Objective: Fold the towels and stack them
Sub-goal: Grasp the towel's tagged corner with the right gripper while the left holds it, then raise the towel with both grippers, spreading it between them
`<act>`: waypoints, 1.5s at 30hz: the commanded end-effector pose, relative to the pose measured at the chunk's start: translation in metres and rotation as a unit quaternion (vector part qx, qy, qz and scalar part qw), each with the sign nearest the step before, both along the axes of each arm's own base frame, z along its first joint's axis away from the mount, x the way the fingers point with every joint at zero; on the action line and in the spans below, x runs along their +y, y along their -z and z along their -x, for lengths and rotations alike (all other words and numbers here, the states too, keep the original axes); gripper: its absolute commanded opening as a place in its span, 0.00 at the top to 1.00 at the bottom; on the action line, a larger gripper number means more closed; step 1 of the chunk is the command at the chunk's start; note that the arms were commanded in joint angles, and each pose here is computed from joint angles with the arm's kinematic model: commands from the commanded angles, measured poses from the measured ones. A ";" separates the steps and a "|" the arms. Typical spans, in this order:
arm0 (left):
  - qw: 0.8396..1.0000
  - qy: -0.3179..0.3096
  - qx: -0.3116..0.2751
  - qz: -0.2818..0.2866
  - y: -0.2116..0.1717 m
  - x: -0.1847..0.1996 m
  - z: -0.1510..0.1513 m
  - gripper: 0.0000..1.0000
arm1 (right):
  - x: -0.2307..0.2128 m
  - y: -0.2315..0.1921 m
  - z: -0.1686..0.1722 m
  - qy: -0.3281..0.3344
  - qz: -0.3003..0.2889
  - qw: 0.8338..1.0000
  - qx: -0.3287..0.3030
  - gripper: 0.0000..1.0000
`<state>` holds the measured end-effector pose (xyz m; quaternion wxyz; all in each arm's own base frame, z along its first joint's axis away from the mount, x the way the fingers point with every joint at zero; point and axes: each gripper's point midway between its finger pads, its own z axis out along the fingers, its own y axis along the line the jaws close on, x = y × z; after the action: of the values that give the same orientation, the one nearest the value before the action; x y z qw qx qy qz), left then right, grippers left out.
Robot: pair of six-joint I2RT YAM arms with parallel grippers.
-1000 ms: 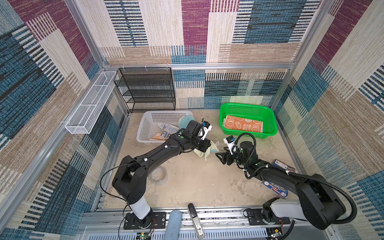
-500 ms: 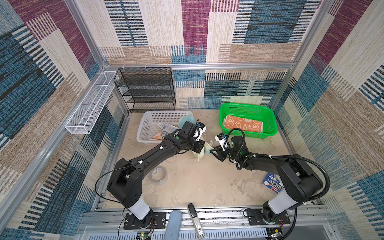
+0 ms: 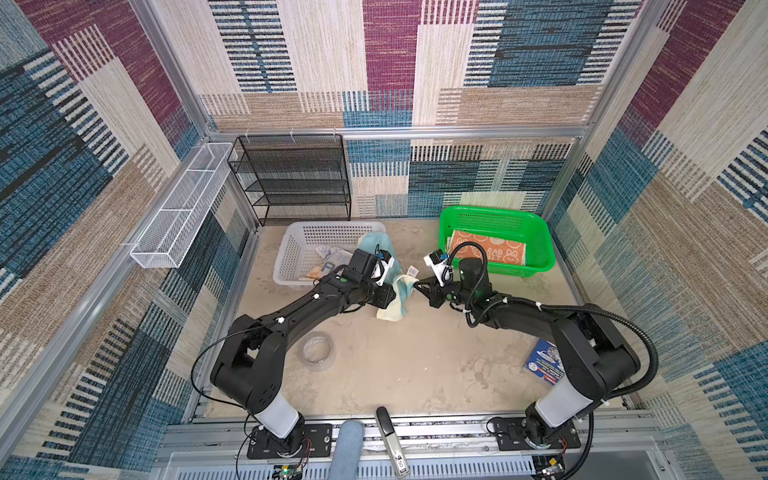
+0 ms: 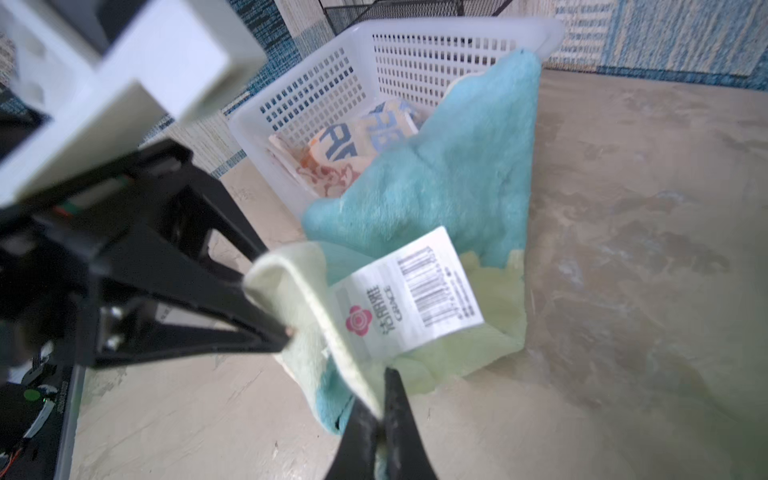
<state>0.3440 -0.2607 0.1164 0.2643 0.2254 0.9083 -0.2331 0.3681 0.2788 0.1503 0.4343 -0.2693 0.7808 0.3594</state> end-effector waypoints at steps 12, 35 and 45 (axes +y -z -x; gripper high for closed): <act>0.998 0.004 0.056 0.042 0.053 -0.009 0.018 0.63 | 0.002 -0.008 -0.028 0.044 0.017 0.999 0.013 1.00; 0.990 -0.108 -0.046 -0.080 -0.065 0.048 -0.012 1.00 | -0.079 -0.075 -0.084 0.247 0.045 0.967 -0.032 1.00; 0.972 -0.103 -0.200 -0.062 -0.244 0.058 -0.024 1.00 | -0.129 -0.210 -0.054 0.286 0.059 0.942 -0.166 1.00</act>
<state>0.3801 -0.2338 0.3558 0.4626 0.1872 0.8505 -0.1661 0.4200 0.1901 0.3510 0.6112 -0.1555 0.7461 0.2137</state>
